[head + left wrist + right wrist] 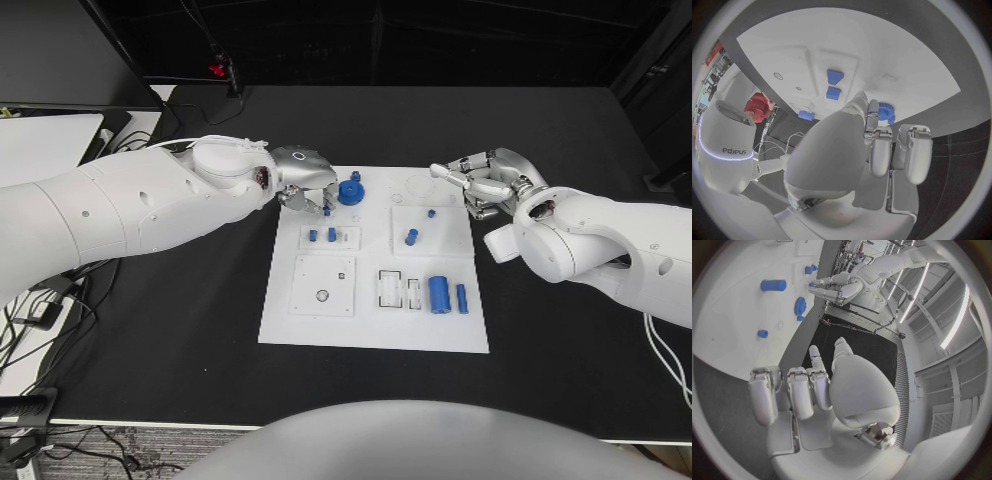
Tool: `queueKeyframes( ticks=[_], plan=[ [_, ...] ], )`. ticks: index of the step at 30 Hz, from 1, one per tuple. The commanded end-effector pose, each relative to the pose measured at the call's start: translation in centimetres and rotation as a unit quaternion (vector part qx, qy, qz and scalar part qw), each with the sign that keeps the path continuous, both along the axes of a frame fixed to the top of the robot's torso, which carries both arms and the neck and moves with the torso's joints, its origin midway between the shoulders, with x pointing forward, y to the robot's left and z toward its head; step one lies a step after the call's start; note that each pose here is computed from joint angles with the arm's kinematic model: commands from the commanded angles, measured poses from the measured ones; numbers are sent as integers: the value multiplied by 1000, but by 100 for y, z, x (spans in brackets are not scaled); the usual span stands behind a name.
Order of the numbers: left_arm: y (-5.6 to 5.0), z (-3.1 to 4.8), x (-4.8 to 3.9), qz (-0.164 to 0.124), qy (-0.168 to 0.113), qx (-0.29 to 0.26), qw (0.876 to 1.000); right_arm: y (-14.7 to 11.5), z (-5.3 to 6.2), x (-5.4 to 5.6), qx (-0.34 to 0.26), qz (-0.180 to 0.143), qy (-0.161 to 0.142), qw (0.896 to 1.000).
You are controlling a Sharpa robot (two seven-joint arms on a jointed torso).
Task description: Assemble the parts on the task board
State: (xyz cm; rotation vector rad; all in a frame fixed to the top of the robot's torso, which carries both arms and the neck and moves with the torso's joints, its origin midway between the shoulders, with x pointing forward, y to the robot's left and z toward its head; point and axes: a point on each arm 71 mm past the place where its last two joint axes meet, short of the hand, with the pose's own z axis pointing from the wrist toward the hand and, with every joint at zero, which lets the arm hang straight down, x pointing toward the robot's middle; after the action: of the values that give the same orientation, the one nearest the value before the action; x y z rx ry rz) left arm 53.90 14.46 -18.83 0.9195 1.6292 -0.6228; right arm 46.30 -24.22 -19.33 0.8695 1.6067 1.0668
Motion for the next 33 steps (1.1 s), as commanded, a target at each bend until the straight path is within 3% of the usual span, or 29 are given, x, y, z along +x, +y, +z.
queueKeyframes(
  ticks=[1,33],
  plan=[
    [-19,-63,-31,-8,18,13,1000,6,12,2,1,2,-4,1000],
    [-22,-131,-32,-6,43,31,999,15,13,-1,2,4,-4,1000]
  ],
)
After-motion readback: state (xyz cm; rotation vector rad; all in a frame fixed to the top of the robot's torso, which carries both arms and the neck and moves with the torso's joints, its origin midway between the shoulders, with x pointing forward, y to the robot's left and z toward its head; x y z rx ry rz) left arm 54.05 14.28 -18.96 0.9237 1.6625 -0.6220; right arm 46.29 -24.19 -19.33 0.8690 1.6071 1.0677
